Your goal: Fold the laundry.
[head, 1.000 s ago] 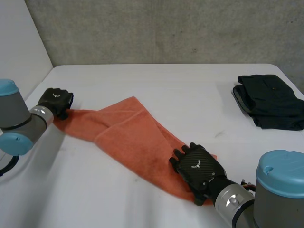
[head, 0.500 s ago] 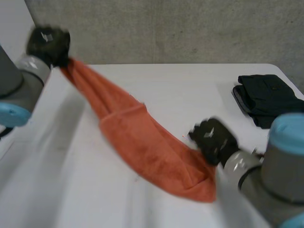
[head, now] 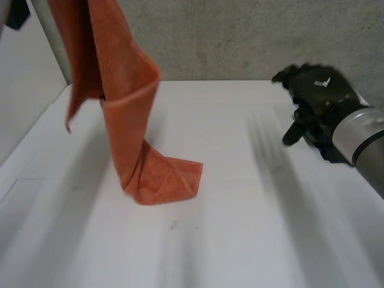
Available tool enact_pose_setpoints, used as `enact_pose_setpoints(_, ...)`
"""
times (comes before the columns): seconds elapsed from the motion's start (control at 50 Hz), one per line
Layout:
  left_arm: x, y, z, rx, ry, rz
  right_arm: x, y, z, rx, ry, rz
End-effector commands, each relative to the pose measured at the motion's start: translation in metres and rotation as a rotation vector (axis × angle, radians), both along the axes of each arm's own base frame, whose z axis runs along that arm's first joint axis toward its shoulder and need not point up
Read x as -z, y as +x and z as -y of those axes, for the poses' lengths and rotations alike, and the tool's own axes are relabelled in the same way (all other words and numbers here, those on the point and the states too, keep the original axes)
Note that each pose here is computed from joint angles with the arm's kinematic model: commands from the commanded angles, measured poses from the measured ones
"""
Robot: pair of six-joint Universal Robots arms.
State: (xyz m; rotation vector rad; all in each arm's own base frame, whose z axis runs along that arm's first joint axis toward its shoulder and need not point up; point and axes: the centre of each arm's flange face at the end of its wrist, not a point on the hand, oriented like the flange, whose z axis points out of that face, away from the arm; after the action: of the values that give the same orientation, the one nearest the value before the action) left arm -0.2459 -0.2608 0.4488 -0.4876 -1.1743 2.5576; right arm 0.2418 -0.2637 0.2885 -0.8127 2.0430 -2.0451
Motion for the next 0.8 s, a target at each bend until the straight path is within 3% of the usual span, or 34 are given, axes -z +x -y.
enact_pose_setpoints(0.02,0.027,-0.001,-0.007,0.014,0.083,0.041,0.041,0.015,-0.005,-0.098,0.357,0.162)
enact_pose_setpoints(0.24,0.048,-0.005,-0.028,0.049,0.141,0.066,0.057,0.052,0.002,-0.137,0.741,0.576)
enact_pose_setpoints(0.56,0.071,-0.021,-0.045,0.117,0.2,0.095,0.067,0.113,-0.049,-0.301,0.861,0.662)
enact_pose_setpoints(0.68,0.07,-0.024,-0.05,0.133,0.197,0.094,0.082,0.135,-0.054,-0.329,0.869,0.653)
enact_pose_setpoints(0.8,0.064,-0.024,-0.059,0.142,0.179,0.086,0.111,0.147,-0.033,-0.252,0.835,0.65)
